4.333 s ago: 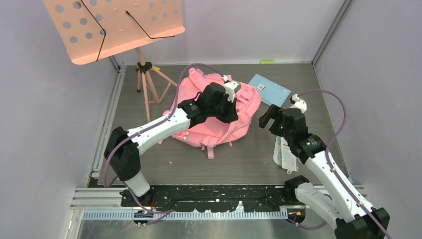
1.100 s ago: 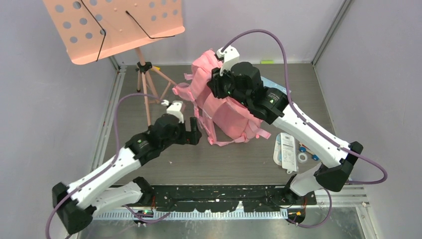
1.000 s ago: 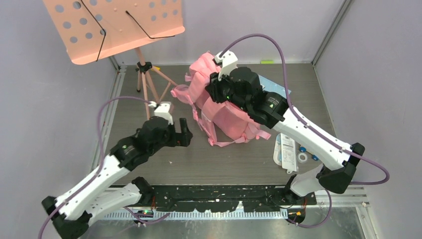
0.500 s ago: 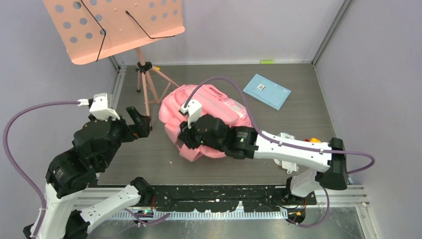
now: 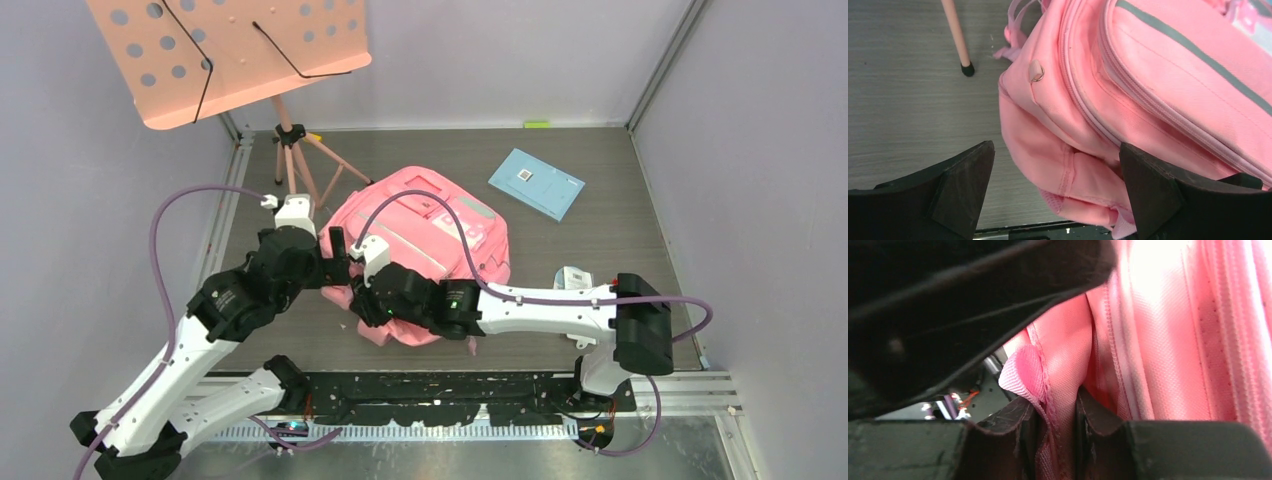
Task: Pack the student bag
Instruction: Adjust the student bag at the center of the board.
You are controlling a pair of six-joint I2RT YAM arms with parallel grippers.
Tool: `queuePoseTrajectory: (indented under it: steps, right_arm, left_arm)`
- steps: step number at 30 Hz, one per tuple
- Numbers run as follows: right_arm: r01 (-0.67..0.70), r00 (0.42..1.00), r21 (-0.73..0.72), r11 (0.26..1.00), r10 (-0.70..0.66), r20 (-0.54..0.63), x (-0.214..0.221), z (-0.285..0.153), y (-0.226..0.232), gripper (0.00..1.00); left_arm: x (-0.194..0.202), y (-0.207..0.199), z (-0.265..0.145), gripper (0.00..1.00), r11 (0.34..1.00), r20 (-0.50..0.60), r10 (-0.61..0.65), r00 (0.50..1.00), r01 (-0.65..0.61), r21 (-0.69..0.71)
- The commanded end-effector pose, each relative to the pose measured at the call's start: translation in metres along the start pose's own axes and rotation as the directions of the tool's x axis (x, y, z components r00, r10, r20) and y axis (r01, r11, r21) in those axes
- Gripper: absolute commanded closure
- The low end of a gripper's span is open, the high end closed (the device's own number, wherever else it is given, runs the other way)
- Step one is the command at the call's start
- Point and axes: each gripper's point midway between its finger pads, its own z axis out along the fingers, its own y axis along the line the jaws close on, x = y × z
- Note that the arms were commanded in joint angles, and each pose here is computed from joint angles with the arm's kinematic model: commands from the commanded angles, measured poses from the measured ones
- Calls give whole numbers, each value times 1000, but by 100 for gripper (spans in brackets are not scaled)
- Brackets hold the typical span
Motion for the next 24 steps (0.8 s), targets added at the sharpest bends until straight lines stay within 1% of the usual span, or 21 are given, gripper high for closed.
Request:
queuePoseTrajectory:
  steps: [1,5,6,7,8,9,10,11,12,13,14,15,16,17,18,19,20,24]
  right_arm:
    - [-14,996,246,969,35,-84,45,21,-77,97]
    - [-21,993,226,974,47,-108,54,26,-84,94]
    - [-19,993,217,976,44,-110,53,26,-83,91]
    - [-12,993,186,982,34,-116,51,24,-78,84]
    - [-11,992,148,989,29,-126,51,22,-72,80]
    - [-4,993,124,992,19,-120,45,18,-67,70]
    - [-6,991,87,996,18,-130,44,15,-60,63]
    - [-4,992,62,998,12,-127,38,7,-55,51]
    - [-4,989,20,1000,7,-151,39,1,-48,45]
    - [-5,990,-11,1000,3,-141,32,-8,-42,36]
    - [-5,986,-43,999,-2,-167,34,-15,-37,31]
    - [-7,987,-66,998,-3,-161,28,-24,-33,25]
    - [-4,983,-76,997,-10,-185,31,-32,-32,23]
    - [-6,983,-103,995,-13,-184,27,-42,-28,19]
    - [-8,976,-126,992,-20,-217,30,-50,-26,17]
    - [-11,977,-143,990,-20,-214,26,-59,-23,16]
    - [-19,971,-162,987,-20,-237,28,-66,-22,15]
    - [-50,968,-208,977,-4,-250,18,-91,-17,11]
  left_arm:
    - [2,-17,12,0,994,17,-94,995,93,56]
    - [13,-16,24,0,993,10,-111,994,110,40]
    - [15,-19,27,0,992,8,-117,993,116,48]
    - [17,-21,29,0,992,0,-118,993,118,54]
    - [21,-22,33,0,992,-13,-117,993,117,54]
    - [25,-24,36,0,992,-27,-113,993,114,54]
    - [29,-25,39,0,993,-40,-107,993,110,54]
    - [33,-27,43,0,994,-56,-97,994,99,51]
    - [35,-27,46,0,995,-63,-87,994,90,48]
    - [37,-27,48,0,996,-69,-79,995,82,45]
    - [37,-28,50,0,996,-69,-72,995,75,45]
    - [37,-29,52,0,996,-69,-67,995,70,49]
    - [36,-31,53,0,996,-66,-65,996,68,54]
    - [35,-33,54,0,996,-65,-61,996,65,62]
    - [35,-35,56,0,996,-64,-59,996,64,69]
    - [35,-37,57,0,996,-66,-56,996,60,71]
    - [35,-38,59,0,996,-69,-52,996,56,72]
    - [38,-41,68,0,995,-111,-42,993,51,81]
